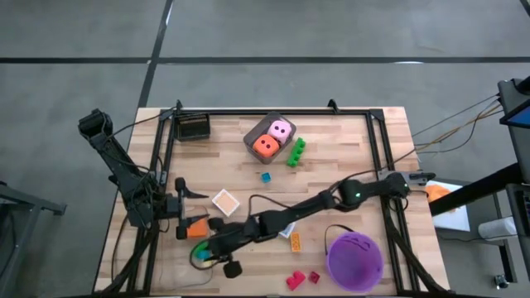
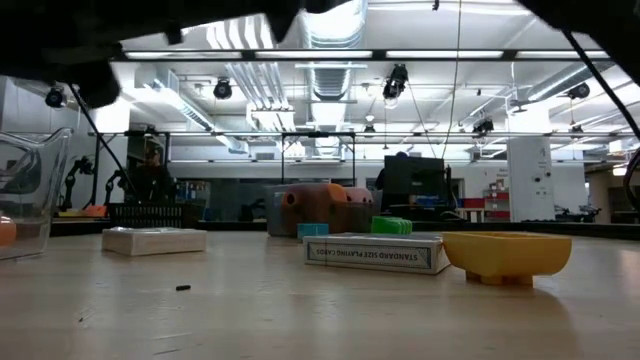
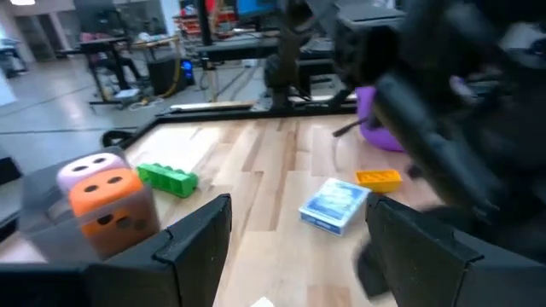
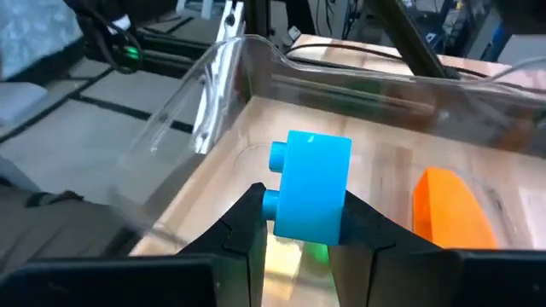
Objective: Pick & Place Toys
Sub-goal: Put the blue game piece into the transparent bin, then put the green game piece into the transparent bin
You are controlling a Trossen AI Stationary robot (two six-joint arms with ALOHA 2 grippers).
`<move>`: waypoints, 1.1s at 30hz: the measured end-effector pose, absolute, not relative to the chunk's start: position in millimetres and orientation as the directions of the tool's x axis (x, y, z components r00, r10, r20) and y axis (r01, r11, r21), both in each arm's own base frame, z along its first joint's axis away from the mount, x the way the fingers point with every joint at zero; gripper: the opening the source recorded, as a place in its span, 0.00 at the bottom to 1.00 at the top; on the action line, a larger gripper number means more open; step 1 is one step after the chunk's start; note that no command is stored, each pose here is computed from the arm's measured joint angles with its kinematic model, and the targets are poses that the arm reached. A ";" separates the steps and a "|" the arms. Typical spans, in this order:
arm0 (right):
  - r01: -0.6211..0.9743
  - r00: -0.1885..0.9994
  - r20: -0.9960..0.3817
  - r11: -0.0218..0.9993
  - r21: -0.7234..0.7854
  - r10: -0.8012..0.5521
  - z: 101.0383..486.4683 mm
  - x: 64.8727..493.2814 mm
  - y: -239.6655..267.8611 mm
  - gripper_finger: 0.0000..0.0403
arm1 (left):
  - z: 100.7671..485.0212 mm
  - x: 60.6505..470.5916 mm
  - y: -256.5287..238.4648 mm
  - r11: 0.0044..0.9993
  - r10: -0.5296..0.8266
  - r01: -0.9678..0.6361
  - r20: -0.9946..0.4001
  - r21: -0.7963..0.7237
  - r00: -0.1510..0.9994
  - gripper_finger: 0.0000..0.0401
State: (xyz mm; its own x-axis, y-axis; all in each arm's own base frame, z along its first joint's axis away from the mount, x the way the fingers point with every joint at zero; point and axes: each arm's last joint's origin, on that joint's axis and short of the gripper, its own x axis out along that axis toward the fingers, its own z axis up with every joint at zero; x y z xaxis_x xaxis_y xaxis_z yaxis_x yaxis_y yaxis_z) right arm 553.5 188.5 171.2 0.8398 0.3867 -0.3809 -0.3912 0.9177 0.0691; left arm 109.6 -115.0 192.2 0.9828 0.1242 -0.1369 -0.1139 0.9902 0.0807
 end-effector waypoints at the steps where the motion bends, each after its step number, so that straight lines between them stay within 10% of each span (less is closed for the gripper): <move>1: -0.396 0.839 -0.380 0.916 0.063 0.389 170.7 558.2 190.2 0.21 | 192.2 109.5 -114.7 0.989 0.135 -0.124 -0.134 0.084 0.982 0.68; 7: -0.420 0.844 -0.354 0.907 0.033 0.403 152.3 561.3 189.4 0.25 | 192.3 109.4 -114.4 0.987 0.145 -0.134 -0.132 0.088 0.981 0.68; 21: -0.451 0.828 -0.359 0.892 0.030 0.431 173.2 559.3 185.8 0.86 | 191.9 109.3 -114.4 0.987 0.145 -0.134 -0.134 0.089 0.980 0.68; 33: -0.380 0.925 -0.058 0.919 -0.109 0.376 205.9 557.9 201.3 0.91 | 191.8 109.1 -114.6 0.987 0.142 -0.131 -0.134 0.092 0.981 0.68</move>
State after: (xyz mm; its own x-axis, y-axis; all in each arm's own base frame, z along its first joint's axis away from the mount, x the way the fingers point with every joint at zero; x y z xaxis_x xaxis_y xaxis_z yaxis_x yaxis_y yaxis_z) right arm 557.9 201.3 205.9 0.9250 0.3756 -0.0577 -0.3798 0.9186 -0.1092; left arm 109.1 -114.6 191.8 0.9807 0.1424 -0.1342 -0.1307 0.9871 0.0923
